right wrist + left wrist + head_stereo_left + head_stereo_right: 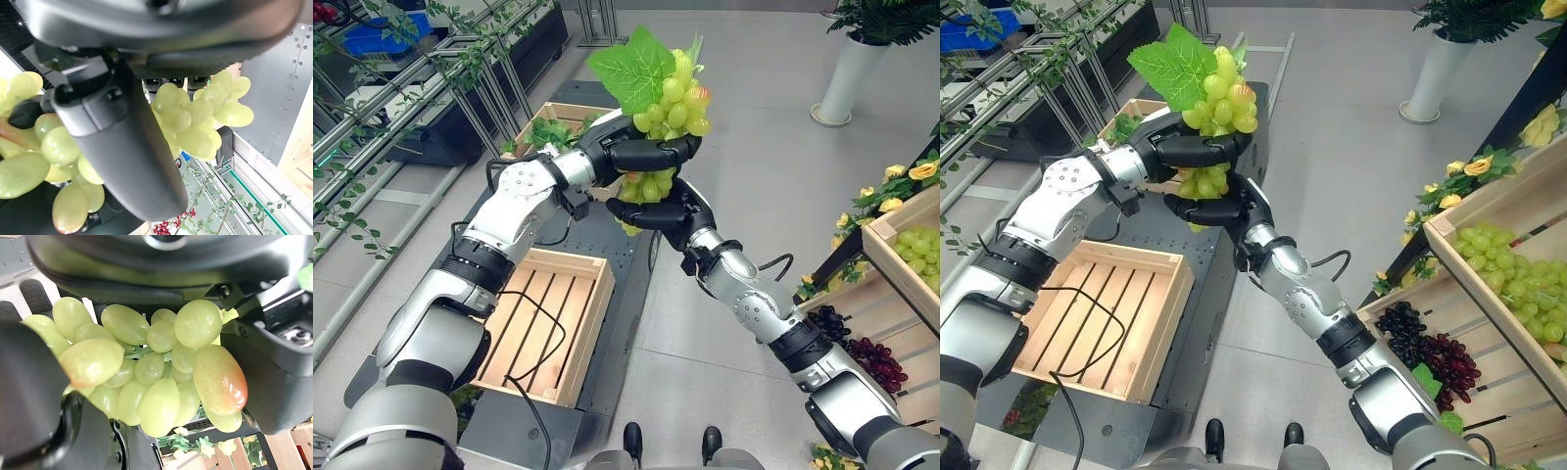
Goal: Pick up the fruits from the basket on one side to the basket on the other side
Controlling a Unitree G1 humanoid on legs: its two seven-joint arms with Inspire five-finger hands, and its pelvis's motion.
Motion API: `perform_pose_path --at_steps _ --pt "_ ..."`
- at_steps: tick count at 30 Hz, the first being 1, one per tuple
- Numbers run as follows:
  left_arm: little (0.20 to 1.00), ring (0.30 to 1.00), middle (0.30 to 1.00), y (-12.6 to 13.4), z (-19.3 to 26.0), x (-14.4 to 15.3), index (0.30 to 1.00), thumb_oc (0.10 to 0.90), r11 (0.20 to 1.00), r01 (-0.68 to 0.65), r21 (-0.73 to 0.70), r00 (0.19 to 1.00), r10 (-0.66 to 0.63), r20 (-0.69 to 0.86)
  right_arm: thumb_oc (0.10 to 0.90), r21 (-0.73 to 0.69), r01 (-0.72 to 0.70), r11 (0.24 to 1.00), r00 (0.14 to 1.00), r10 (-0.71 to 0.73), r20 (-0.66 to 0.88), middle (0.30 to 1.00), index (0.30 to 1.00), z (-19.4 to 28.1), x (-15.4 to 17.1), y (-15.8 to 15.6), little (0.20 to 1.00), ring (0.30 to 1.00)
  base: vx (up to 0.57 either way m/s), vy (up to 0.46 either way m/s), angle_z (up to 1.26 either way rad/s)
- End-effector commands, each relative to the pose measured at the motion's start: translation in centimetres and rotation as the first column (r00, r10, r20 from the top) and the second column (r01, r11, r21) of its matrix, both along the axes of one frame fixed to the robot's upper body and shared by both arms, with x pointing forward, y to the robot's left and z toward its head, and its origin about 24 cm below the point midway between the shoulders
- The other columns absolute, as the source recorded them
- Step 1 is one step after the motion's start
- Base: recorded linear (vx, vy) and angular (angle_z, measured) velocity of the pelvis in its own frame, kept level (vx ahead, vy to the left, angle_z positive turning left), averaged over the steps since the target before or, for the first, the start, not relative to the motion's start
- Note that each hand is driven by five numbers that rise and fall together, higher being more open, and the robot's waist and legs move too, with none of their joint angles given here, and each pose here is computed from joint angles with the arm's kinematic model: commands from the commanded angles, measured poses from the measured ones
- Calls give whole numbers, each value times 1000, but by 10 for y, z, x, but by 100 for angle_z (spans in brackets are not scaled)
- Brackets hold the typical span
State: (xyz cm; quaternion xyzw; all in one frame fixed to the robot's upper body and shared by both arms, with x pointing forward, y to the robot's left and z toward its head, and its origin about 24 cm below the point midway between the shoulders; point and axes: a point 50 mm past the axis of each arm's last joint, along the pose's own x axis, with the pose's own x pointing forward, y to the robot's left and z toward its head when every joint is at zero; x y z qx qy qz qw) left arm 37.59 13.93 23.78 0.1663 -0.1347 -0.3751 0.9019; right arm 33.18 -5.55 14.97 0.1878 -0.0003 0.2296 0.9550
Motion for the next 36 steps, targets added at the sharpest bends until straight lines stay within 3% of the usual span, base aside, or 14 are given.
perform_pose_path --at_steps 1,17,18,19,36 --pt "300 300 300 -10 -14 6 300 400 998 54 26 997 -52 -53 400 351 -23 936 930 -109 350 300 300 104 6 10 300 300 0 0 0" --pt "300 300 300 -10 -16 5 300 400 998 55 36 997 -53 -54 400 367 1 930 930 -135 341 300 300 101 8 5 300 300 0 0 0" --pt "848 848 848 -10 -17 6 848 765 999 36 30 998 -34 -60 400 364 10 931 929 -143 341 300 300 100 8 4 300 300 0 0 0" --pt "900 900 900 -10 -17 6 900 800 999 34 29 998 -32 -60 400 364 10 931 929 -143 341 300 300 100 8 4 300 300 0 0 0" --pt "900 900 900 7 -21 13 900 800 986 -163 33 986 162 28 400 366 74 928 929 -198 314 300 300 93 9 -6 300 300 0 3 -1"
